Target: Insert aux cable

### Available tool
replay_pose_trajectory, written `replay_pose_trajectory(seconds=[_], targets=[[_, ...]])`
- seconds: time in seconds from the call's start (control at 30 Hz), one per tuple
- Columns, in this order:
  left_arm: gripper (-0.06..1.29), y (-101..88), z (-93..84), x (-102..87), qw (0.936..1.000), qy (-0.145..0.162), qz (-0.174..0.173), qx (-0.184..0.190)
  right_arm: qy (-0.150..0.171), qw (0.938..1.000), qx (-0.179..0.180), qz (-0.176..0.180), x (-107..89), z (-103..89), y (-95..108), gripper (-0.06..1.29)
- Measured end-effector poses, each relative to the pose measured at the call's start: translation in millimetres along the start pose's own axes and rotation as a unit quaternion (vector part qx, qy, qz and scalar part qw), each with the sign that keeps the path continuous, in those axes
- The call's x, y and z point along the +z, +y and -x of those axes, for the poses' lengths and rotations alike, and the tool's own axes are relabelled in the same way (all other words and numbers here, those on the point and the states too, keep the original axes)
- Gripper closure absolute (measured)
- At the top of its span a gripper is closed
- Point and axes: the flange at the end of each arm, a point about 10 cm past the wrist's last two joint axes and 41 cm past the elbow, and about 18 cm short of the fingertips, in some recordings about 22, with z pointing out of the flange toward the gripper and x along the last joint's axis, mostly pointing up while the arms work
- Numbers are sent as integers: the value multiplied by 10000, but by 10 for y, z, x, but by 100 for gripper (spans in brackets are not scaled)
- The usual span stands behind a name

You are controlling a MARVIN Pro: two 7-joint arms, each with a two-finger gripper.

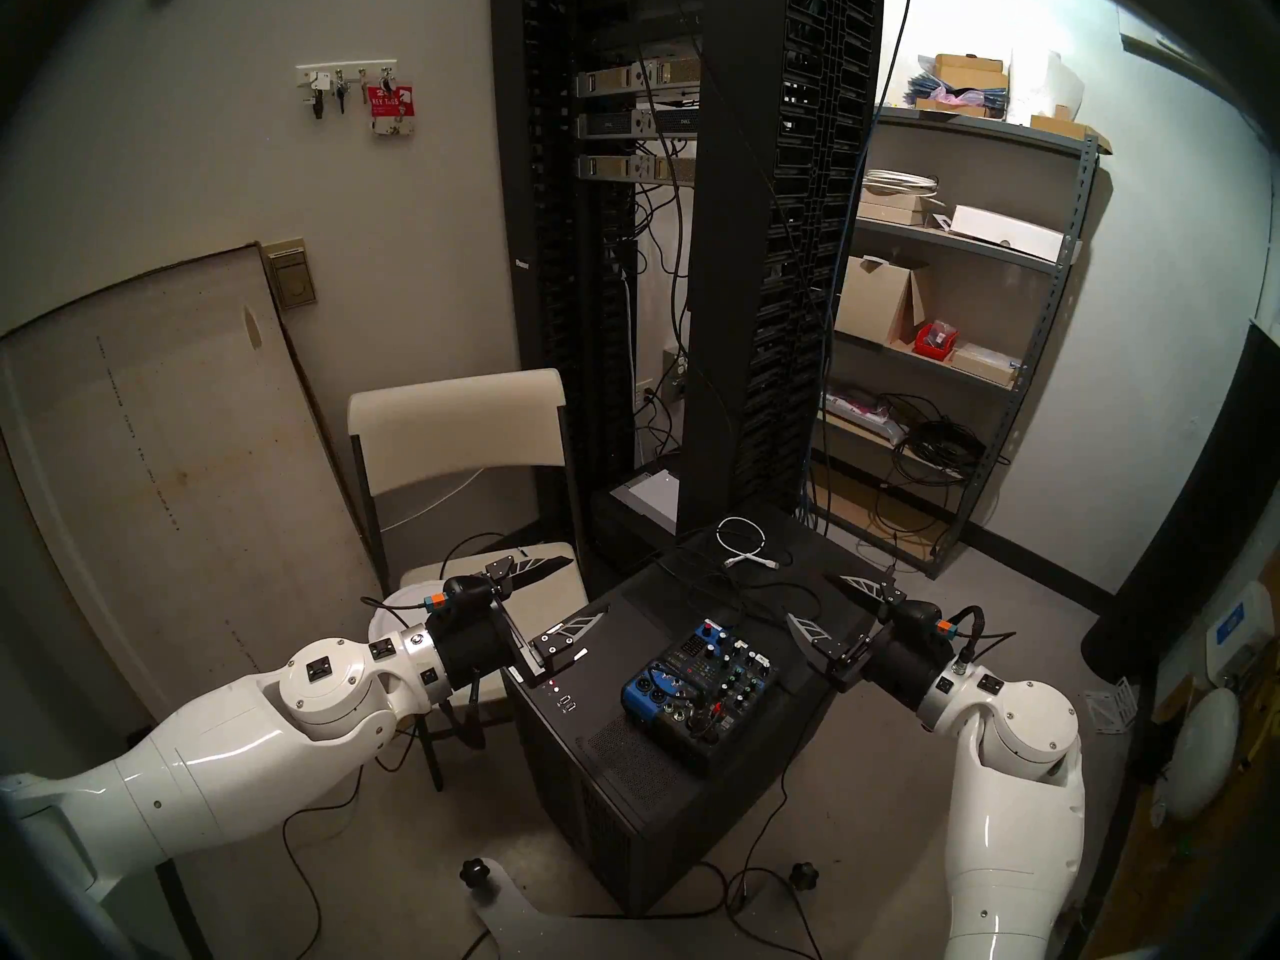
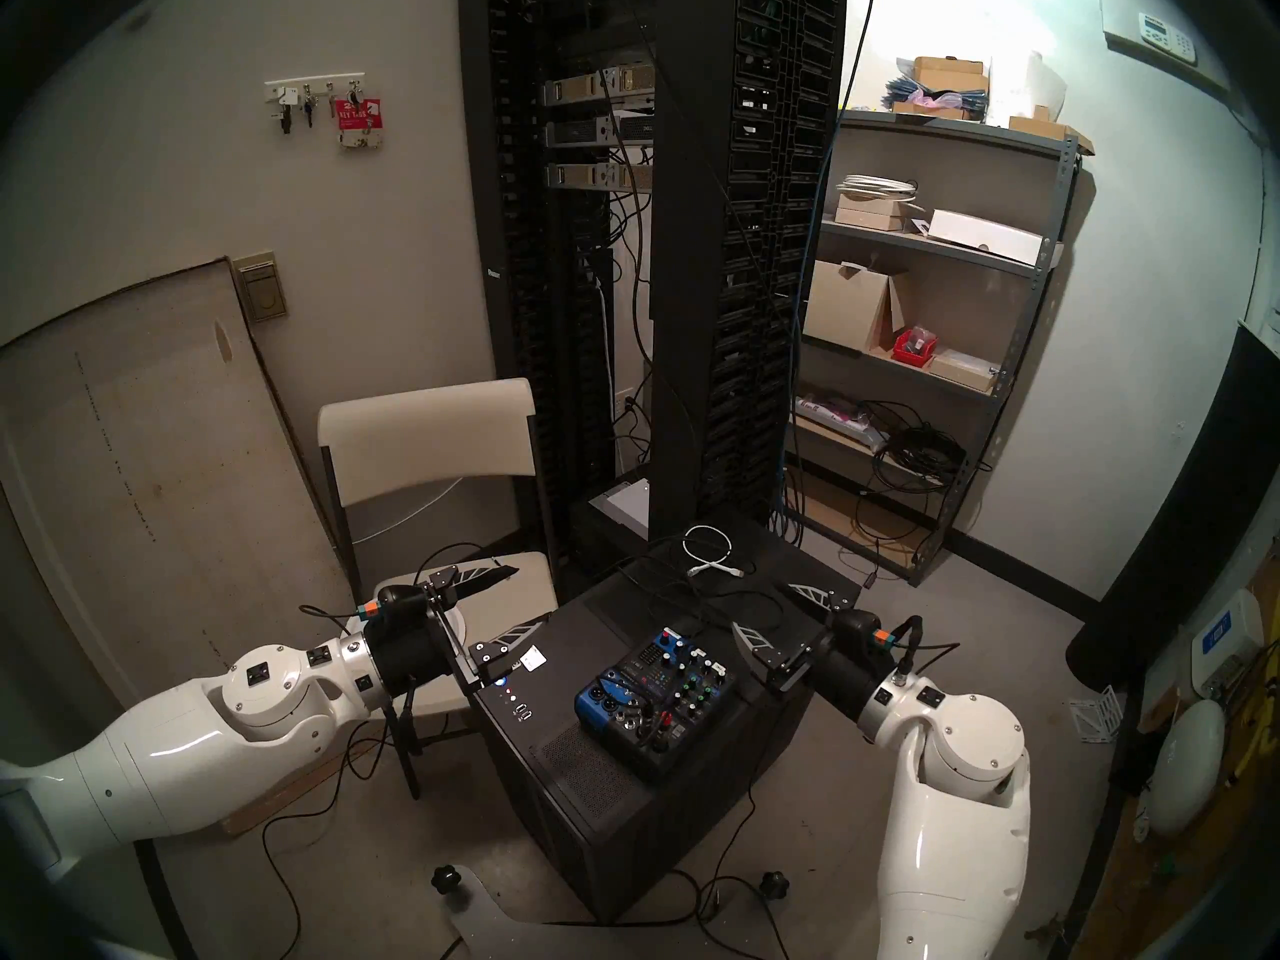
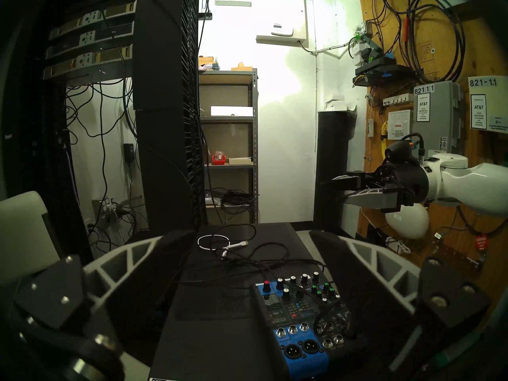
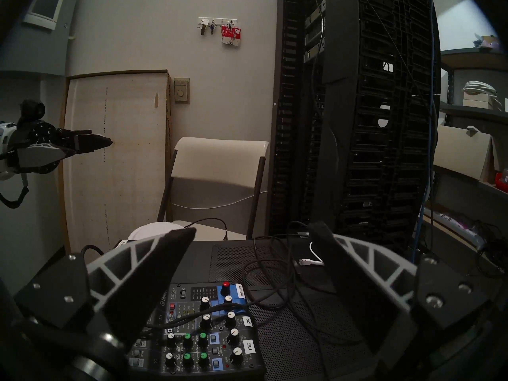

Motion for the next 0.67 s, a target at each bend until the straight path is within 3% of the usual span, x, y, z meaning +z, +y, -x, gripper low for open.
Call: replay_pose_trajectory(seconds=[0.67], targets=[[3,-10,-8,8,10000,17,-38,1,7,10000,10,-31,1,4,-13,6]])
